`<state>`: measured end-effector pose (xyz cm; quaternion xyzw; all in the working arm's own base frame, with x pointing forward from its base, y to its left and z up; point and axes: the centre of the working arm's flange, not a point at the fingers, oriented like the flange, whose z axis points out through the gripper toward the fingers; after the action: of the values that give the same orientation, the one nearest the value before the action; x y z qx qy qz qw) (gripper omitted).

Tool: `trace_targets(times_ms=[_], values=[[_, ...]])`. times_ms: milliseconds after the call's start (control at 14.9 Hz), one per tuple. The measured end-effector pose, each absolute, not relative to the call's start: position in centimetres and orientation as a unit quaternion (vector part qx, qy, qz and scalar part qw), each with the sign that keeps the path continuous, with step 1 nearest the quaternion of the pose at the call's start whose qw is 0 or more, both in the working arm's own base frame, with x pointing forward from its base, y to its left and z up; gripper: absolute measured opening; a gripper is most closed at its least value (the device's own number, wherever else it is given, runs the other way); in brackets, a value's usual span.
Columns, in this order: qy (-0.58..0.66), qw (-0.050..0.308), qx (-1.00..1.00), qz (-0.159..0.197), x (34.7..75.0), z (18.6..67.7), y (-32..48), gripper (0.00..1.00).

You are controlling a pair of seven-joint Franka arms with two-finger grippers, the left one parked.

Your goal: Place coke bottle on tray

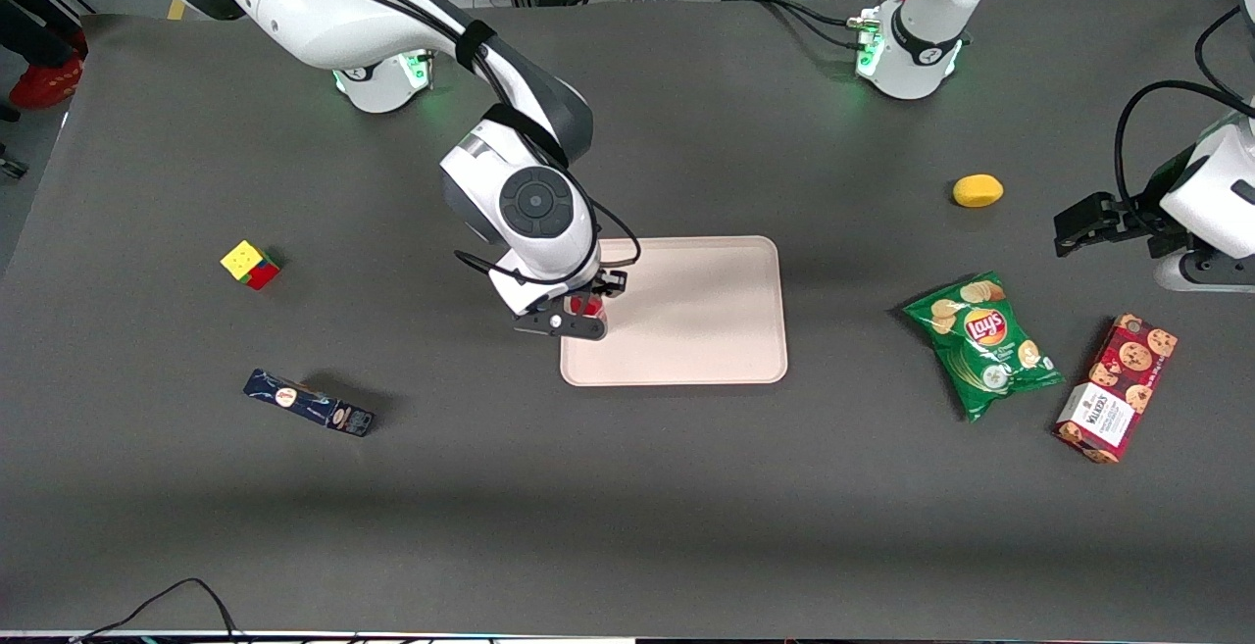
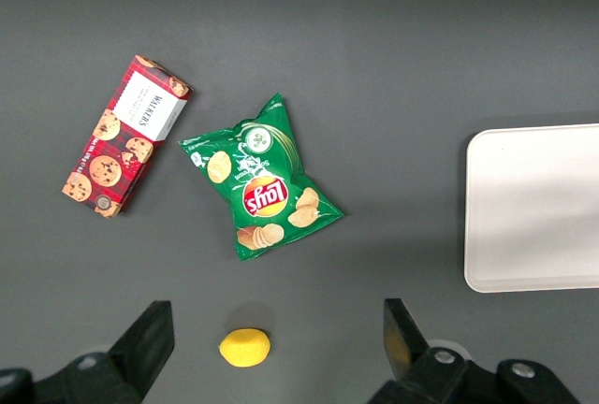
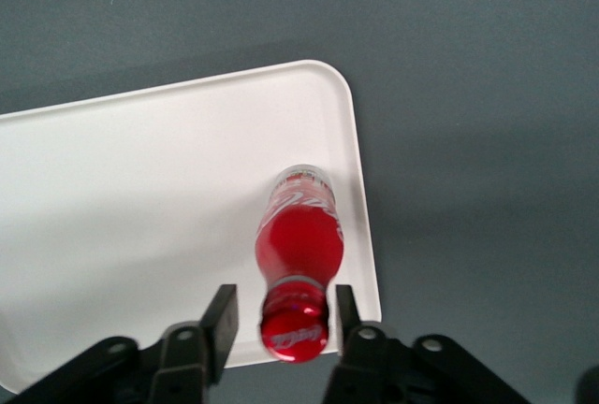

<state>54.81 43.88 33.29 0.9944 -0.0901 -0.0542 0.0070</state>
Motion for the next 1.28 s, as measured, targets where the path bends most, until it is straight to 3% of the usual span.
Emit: trace_targets(times_ms=[336,403,805,1074,1275], values=[[-0.091,0.004,0.994,-0.051,54.9,33.5,43.9,0.96],[-0.093,0.002,0.994,-0.048,55.2,33.9,43.9,1.00],[-0.087,-0.036,0.996,0.000,59.0,43.9,37.6,1.00],[-0.042,-0.011,0.999,0.020,60.5,49.4,29.4,1.00],[-0.032,0.001,0.999,0.019,59.2,51.3,23.3,1.00]])
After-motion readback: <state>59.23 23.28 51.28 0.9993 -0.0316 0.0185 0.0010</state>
